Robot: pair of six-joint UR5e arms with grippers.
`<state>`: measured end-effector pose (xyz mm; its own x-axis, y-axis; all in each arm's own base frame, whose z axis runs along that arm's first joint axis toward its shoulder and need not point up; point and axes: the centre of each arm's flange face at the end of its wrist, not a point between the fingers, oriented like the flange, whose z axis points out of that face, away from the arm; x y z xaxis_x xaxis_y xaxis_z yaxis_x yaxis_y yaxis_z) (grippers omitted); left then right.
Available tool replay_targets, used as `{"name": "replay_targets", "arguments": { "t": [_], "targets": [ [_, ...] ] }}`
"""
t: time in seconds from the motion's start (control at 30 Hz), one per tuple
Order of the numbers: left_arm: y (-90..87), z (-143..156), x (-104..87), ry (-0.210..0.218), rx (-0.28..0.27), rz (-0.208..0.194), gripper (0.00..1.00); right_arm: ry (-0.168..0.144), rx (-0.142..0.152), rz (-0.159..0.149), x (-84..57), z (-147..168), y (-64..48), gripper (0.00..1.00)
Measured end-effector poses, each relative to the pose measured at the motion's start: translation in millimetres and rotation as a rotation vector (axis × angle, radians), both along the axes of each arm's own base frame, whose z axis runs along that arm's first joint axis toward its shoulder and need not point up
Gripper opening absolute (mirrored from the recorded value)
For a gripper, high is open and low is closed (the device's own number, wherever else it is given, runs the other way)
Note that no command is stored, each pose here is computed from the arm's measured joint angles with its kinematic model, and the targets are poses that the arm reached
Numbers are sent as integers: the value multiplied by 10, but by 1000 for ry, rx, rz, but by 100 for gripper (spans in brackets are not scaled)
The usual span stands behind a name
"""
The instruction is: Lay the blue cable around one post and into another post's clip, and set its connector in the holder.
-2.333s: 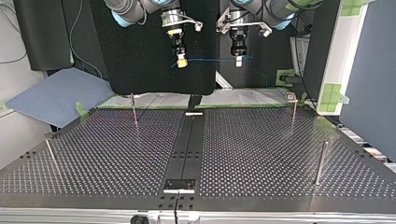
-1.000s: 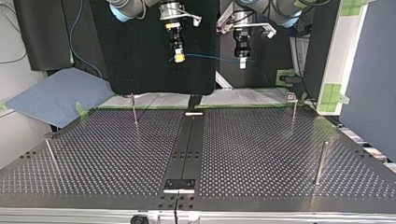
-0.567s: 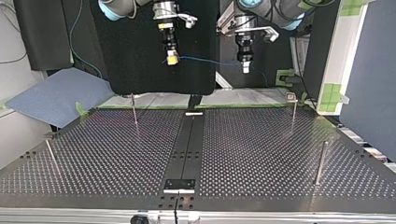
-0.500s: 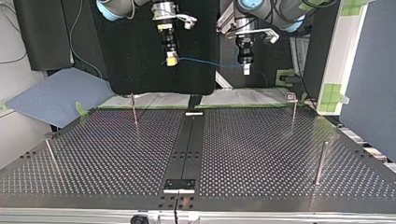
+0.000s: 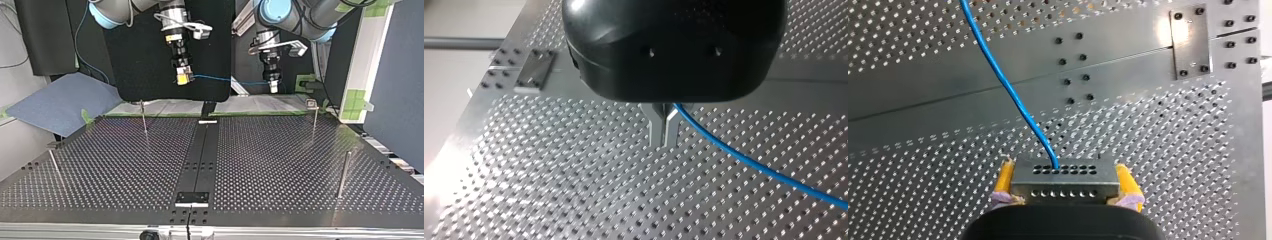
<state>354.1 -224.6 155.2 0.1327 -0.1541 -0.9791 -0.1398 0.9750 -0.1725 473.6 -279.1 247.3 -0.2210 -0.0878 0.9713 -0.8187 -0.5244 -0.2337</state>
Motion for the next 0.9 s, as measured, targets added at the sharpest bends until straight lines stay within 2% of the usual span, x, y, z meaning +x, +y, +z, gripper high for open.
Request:
{"name": "replay_targets", "arguments": {
  "t": [0.23, 0.5, 0.67, 0.9],
  "targets": [
    [214, 183, 78, -7, -29, 45, 5, -6, -2, 7, 95, 208, -73, 0],
    [474, 438, 175, -25, -57, 116, 5, 4, -11, 34, 229, 485, -157, 0],
    [539, 673, 246, -54, -78, 134, 5, 14, -19, 63, 313, 642, -180, 0],
    [595, 964, 243, -84, -117, 142, 5, 33, -32, 79, 407, 859, -210, 0]
  ]
}}
